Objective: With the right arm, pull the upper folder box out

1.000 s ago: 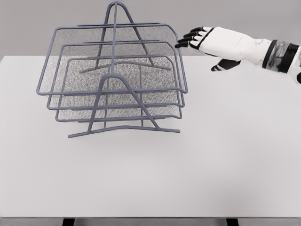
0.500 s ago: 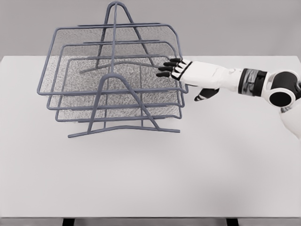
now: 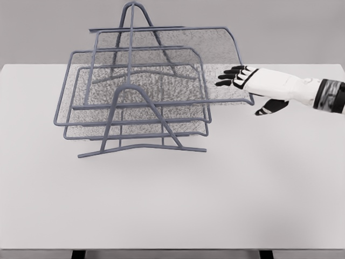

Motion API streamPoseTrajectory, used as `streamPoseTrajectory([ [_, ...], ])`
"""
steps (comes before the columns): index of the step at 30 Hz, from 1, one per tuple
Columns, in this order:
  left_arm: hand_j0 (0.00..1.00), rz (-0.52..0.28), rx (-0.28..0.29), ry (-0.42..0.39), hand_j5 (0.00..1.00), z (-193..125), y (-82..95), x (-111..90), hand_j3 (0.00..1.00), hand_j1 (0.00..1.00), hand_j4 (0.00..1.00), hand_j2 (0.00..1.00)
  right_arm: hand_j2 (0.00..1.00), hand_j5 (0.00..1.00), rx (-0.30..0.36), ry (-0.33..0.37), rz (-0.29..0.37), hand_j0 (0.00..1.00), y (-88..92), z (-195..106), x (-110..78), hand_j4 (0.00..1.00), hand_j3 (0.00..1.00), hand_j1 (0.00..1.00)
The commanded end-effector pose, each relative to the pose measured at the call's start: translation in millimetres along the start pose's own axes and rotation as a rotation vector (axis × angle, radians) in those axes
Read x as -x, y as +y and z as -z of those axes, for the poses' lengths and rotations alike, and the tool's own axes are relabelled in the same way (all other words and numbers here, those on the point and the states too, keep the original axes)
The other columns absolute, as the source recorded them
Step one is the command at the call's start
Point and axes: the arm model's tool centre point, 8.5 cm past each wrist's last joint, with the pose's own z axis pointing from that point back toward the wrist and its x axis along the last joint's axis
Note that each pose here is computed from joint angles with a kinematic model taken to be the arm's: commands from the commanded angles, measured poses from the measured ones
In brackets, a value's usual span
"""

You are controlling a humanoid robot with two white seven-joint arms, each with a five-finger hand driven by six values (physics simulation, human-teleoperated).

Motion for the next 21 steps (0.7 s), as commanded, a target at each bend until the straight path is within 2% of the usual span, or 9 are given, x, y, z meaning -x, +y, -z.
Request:
streamPoseTrajectory([
  [1, 1.00, 0.001, 0.000, -0.001, 1.00, 0, -0.3, -1, 1.00, 1.00, 1.00, 1.00, 1.00, 1.00, -0.100, 0.094, -0.106, 1.00, 8.5, -12, 15.2, 1.00, 1.00, 1.00],
  [6, 1.00, 0.001, 0.000, -0.001, 1.00, 0, -0.4, -1, 1.00, 1.00, 1.00, 1.00, 1.00, 1.00, -0.120, 0.144, -0.093, 1.00, 12.3, -32, 28.0, 1.00, 1.00, 1.00],
  [13, 1.00, 0.001, -0.001, 0.000, 1.00, 0, 0.2, 0, 1.00, 1.00, 1.00, 1.00, 1.00, 1.00, -0.118, 0.240, -0.061, 1.00, 21.4, -75, 44.2, 1.00, 1.00, 1.00],
  [16, 1.00, 0.001, 0.000, -0.001, 1.00, 0, -0.4, -1, 1.00, 1.00, 1.00, 1.00, 1.00, 1.00, -0.116, 0.293, -0.032, 1.00, 31.8, -101, 50.3, 1.00, 1.00, 1.00],
  [21, 1.00, 0.001, 0.000, -0.001, 1.00, 0, -0.4, -1, 1.00, 1.00, 1.00, 1.00, 1.00, 1.00, -0.102, 0.305, -0.031, 1.00, 29.3, -106, 51.9, 1.00, 1.00, 1.00],
])
